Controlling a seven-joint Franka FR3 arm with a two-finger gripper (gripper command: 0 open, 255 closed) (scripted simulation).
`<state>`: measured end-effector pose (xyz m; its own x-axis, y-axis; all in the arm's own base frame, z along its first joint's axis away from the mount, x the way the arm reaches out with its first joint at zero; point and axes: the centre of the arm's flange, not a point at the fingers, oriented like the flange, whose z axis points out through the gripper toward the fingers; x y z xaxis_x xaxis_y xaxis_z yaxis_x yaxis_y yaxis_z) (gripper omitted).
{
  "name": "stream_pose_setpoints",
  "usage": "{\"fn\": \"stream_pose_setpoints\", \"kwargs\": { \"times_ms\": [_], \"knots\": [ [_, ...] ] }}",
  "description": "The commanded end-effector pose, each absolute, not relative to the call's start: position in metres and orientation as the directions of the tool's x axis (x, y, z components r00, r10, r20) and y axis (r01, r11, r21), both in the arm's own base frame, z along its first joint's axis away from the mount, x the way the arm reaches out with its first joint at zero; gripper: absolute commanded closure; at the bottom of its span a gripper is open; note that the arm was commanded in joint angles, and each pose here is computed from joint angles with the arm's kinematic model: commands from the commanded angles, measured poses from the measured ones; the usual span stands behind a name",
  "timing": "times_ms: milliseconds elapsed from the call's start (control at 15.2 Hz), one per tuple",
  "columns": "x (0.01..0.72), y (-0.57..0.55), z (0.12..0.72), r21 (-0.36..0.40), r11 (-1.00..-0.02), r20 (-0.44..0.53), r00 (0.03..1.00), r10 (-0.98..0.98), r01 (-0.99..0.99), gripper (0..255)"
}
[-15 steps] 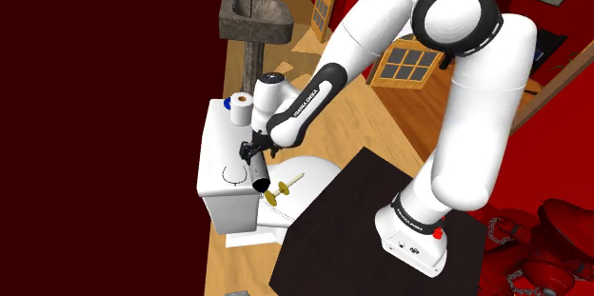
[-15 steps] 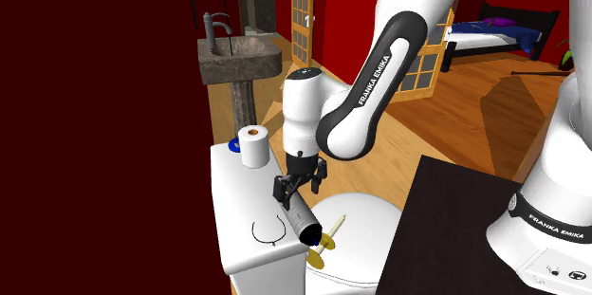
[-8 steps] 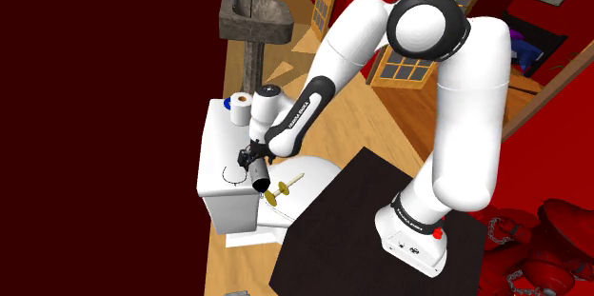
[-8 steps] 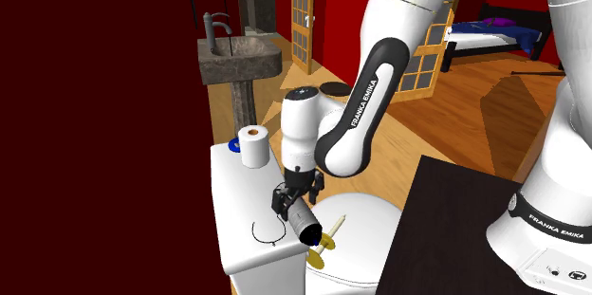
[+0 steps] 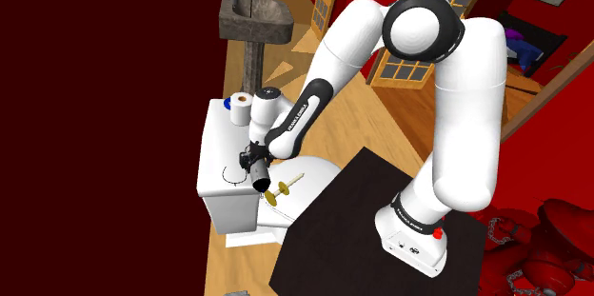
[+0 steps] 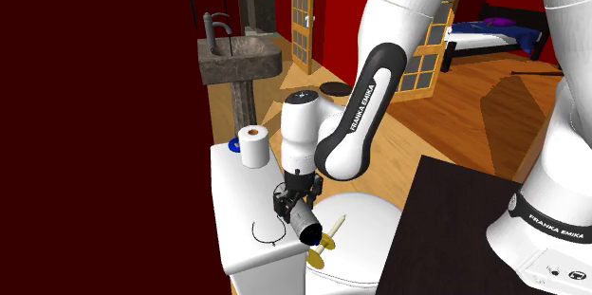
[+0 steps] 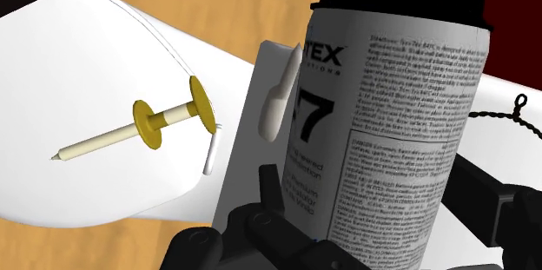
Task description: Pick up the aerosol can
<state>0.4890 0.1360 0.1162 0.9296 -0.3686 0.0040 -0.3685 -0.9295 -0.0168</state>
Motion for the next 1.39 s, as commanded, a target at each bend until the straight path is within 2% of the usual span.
{"fn": "stream_pose_setpoints", "kwargs": {
  "times_ms": [0, 1320],
  "knots": [
    [0.488, 0.136, 0.115, -0.016, -0.93, 0.002, 0.93, -0.367, -0.367, 255],
    [0.489, 0.137, 0.195, -0.016, -0.93, 0.002, 0.93, -0.367, -0.367, 255]
  ]
}}
